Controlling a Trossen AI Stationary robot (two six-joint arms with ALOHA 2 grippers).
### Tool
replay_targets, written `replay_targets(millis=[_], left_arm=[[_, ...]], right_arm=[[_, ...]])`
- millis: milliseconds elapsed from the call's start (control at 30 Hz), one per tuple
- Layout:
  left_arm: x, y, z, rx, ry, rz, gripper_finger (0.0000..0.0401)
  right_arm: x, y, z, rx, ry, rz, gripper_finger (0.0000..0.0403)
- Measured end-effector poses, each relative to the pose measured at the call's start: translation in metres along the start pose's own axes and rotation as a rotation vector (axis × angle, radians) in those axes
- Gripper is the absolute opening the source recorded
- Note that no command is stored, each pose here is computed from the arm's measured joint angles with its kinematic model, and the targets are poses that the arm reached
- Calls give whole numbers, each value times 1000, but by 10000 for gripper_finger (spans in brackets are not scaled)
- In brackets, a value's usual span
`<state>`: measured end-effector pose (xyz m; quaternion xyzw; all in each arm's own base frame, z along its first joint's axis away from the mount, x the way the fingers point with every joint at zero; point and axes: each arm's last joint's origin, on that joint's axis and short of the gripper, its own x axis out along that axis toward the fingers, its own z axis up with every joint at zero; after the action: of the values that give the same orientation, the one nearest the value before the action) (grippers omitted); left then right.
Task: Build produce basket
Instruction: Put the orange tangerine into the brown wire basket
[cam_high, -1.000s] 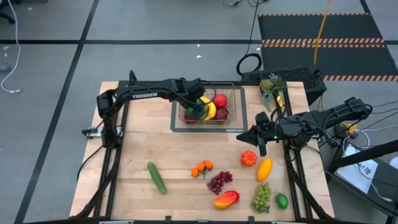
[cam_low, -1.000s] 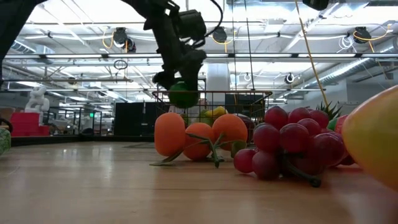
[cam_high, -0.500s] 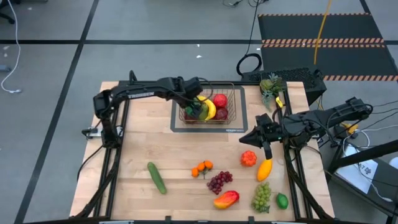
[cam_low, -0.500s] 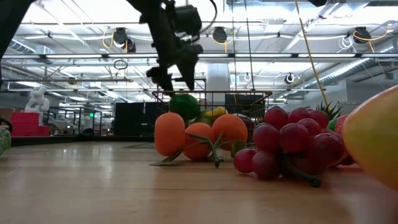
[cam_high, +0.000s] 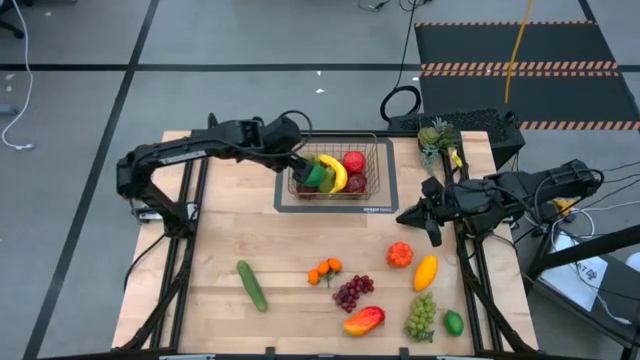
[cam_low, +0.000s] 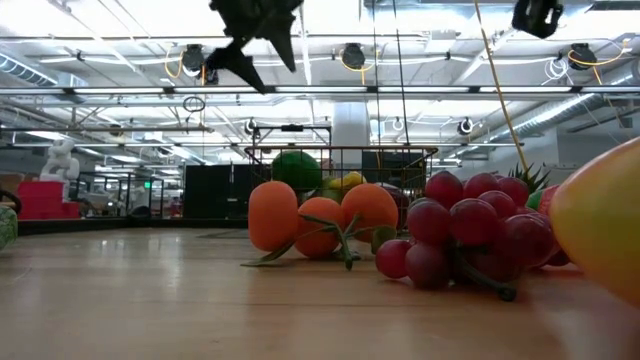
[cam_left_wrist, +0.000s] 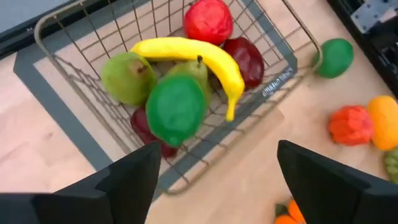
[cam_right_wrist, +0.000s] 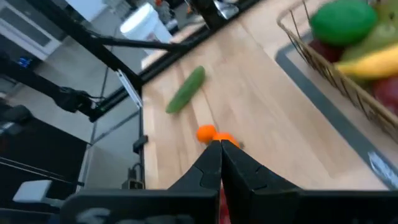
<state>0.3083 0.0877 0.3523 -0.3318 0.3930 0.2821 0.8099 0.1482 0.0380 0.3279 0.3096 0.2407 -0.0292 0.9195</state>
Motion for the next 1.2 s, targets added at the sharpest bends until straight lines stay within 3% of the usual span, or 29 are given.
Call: replay_targets(millis=[200,367,667,1000,1200], left_arm=[[-13,-8,-19,46,106,-47,280],[-18,-17,-43,121,230,-14,246],[-31,-40,-88,295,209,-57,178],[-24,-36,-131,327,246,-88,128],[-25,-38,-146,354,258,-113,120]], right_arm=[[-1,-9,-12,104,140,-84,0],[7,-5,-15,183,201,-123,0],[32,11,-12,355,299,-282,10],[57,6,-27,638,495,-538,134],[75,5,-32,722,472,-553,239]])
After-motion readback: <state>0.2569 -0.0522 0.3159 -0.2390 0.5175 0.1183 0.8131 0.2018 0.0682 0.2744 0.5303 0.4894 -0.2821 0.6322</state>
